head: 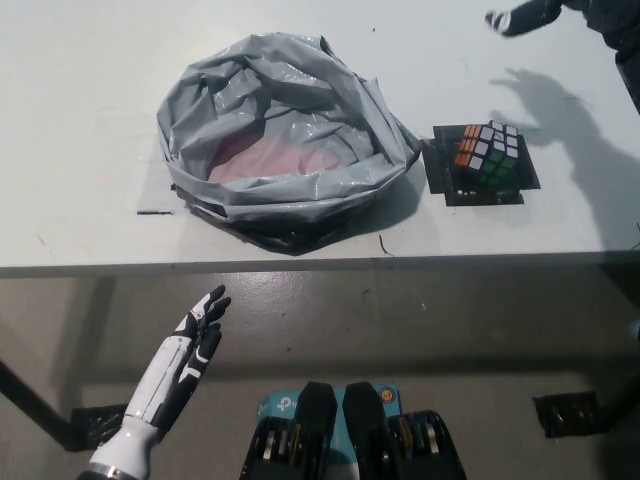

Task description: Use the right hand to pick up a rubix's cube and place it into a plastic bag and lift the bag

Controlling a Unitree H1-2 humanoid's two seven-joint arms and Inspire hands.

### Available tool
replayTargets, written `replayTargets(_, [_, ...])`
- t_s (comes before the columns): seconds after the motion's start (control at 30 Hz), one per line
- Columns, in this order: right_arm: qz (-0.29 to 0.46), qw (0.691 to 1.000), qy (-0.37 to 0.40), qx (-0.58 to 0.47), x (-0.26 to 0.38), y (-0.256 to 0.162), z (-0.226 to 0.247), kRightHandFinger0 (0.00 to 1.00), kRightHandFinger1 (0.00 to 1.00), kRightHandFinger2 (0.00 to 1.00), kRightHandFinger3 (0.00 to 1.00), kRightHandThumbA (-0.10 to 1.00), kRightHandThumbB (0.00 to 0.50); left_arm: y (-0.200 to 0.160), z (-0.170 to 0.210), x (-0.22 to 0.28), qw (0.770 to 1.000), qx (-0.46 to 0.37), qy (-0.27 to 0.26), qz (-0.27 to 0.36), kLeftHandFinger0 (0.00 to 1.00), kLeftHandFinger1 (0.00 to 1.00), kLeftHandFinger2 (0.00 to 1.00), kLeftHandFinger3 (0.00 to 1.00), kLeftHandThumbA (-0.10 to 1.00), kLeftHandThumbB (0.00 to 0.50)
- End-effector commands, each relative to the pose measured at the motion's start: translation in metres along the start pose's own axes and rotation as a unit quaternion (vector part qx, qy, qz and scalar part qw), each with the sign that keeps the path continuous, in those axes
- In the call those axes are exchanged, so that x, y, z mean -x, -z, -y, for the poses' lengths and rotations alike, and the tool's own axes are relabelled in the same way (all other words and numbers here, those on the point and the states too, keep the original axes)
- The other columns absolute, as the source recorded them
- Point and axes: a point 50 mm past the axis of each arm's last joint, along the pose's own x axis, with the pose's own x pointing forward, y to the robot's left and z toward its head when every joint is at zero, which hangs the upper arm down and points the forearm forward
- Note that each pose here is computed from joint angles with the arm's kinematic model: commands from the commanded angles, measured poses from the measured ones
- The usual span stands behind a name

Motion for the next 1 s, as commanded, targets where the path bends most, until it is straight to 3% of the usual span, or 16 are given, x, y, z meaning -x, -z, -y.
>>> replayTargets(0.0, [0.008, 0.996, -0.053, 0.075, -0.001, -0.023, 0.005, 1.00, 1.00, 1.00, 1.00, 0.69, 0.500, -0.005, -0.004, 0.001, 1.000, -0.007, -0.008, 0.017, 1.00, 1.00, 1.00, 1.00, 1.00, 0.102])
replayTargets(0.13, [-0.010, 0.992, -0.072, 0.108, -0.005, -0.020, -0.015, 1.00, 1.00, 1.00, 1.00, 0.72, 0.500, -0.006, -0.004, 0.000, 1.000, -0.009, -0.010, 0.018, 1.00, 1.00, 1.00, 1.00, 1.00, 0.105])
replayTargets(0.23, [-0.024, 0.990, -0.091, 0.104, -0.008, -0.014, -0.032, 1.00, 1.00, 1.00, 1.00, 0.67, 0.500, -0.006, -0.005, -0.001, 1.000, -0.008, -0.010, 0.020, 1.00, 1.00, 1.00, 1.00, 1.00, 0.108])
replayTargets(0.47, [-0.042, 0.987, -0.101, 0.115, -0.014, -0.009, -0.062, 1.00, 1.00, 1.00, 1.00, 0.68, 0.500, -0.005, -0.005, 0.000, 1.000, -0.002, -0.010, 0.018, 1.00, 1.00, 1.00, 1.00, 1.00, 0.107])
replayTargets(0.97, [-0.062, 0.984, -0.111, 0.125, -0.017, -0.009, -0.079, 1.00, 1.00, 1.00, 1.00, 0.69, 0.500, -0.006, -0.004, 0.001, 1.000, -0.001, -0.007, 0.020, 1.00, 1.00, 1.00, 1.00, 1.00, 0.108])
